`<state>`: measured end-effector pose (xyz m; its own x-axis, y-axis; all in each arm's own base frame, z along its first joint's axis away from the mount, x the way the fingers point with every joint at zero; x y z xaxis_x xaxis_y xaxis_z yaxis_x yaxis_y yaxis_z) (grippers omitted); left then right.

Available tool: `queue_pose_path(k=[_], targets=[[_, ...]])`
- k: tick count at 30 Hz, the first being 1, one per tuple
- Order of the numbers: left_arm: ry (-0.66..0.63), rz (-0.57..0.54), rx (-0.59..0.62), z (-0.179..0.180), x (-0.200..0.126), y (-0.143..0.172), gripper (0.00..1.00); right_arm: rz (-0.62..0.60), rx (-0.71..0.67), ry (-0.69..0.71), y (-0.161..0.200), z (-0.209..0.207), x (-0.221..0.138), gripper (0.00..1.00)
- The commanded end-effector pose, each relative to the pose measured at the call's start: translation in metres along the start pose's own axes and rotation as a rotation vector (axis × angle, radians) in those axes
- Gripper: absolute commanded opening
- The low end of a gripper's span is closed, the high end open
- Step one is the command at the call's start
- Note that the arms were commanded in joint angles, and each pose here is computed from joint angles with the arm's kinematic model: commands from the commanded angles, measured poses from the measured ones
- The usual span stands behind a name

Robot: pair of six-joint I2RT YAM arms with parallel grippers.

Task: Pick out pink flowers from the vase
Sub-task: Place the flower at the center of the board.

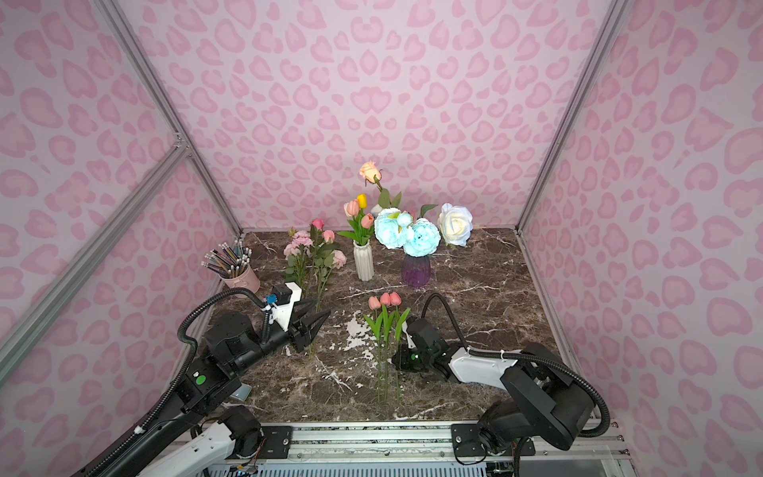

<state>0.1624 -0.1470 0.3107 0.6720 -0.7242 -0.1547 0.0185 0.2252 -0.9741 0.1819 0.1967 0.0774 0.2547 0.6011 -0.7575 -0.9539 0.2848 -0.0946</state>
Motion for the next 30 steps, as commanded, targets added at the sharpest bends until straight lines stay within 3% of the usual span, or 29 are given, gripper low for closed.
queue_pose_path(k=[1, 8, 18, 30], targets=[[0.002, -0.021, 0.008, 0.0, 0.0, -0.003, 0.51, -0.011, -0.011, 0.038, -0.001, -0.004, 0.0, 0.16], [0.006, -0.019, 0.006, -0.001, 0.001, -0.003, 0.51, -0.028, -0.026, 0.052, -0.004, 0.001, -0.004, 0.22], [0.003, -0.022, 0.008, -0.001, -0.001, -0.004, 0.51, -0.099, -0.03, 0.086, -0.006, 0.001, -0.023, 0.5], [0.008, -0.019, 0.003, -0.001, 0.0, -0.003, 0.51, -0.262, -0.061, 0.077, -0.014, 0.018, -0.07, 0.56]])
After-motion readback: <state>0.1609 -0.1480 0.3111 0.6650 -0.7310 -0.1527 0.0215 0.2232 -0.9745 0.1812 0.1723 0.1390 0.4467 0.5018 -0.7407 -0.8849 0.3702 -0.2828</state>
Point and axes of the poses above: each gripper's point midway between its finger pads, its own x axis out along the fingers, its own z axis along the line the jaws close on, y = z × x, the point moved 8 cm from there along -x, back along the fingers, and after that the axes turned 15 degrees about x, right-handed, at the moved point
